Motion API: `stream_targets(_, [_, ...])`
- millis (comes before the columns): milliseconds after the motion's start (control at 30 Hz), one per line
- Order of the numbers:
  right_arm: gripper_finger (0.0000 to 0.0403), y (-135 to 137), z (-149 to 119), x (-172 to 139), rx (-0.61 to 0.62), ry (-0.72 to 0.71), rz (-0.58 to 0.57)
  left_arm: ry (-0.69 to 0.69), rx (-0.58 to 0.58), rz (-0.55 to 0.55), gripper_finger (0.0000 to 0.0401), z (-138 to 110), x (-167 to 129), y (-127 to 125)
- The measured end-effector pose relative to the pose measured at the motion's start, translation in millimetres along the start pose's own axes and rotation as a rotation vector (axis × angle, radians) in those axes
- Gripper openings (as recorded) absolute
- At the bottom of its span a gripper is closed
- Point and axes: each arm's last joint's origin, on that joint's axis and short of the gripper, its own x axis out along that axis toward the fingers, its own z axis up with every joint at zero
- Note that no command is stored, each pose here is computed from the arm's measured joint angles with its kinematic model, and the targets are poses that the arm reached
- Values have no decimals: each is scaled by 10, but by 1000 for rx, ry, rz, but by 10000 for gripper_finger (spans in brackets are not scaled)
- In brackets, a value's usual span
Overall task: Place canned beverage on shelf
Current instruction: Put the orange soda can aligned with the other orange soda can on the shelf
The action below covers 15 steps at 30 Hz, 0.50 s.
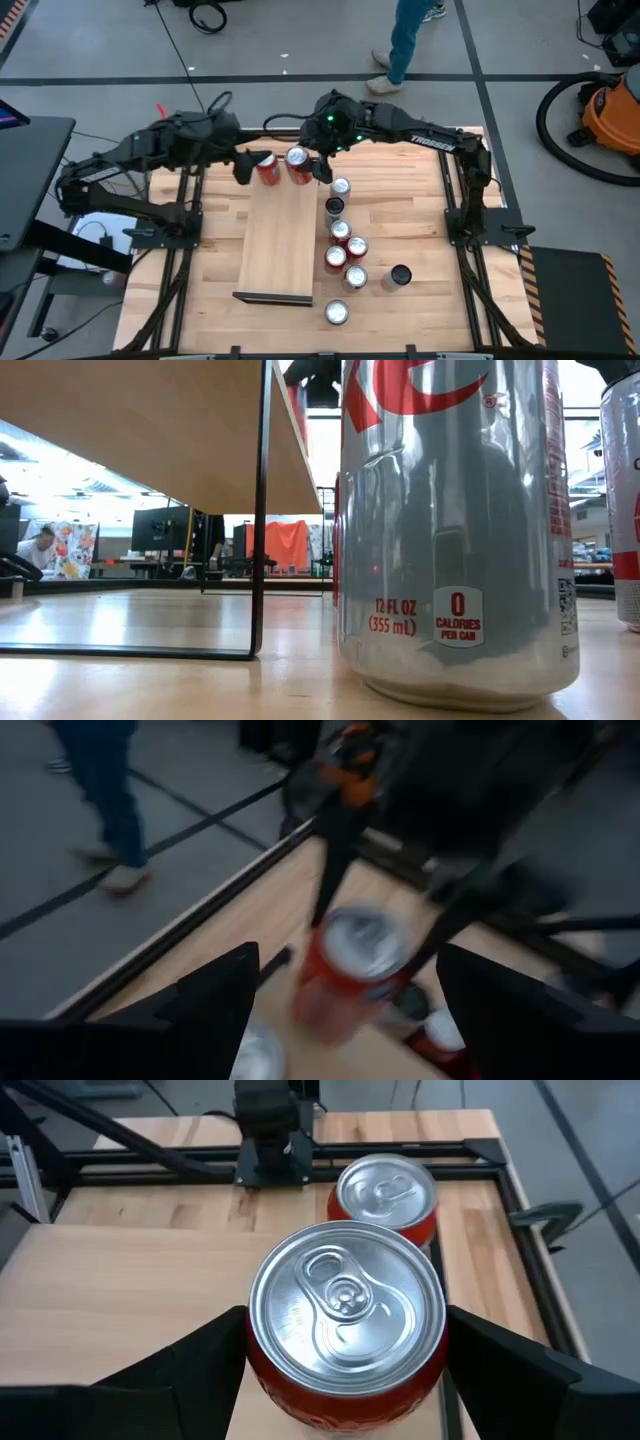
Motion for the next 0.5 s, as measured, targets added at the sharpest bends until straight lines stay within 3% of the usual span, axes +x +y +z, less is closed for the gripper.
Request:
stream_targets(133, [316, -69, -139, 179, 17, 2, 0, -48, -30, -90, 318, 40, -164, -10])
stream_targets(500, [316, -132, -346, 405, 64, -4, -5, -94, -30, -112, 318, 71, -256, -4])
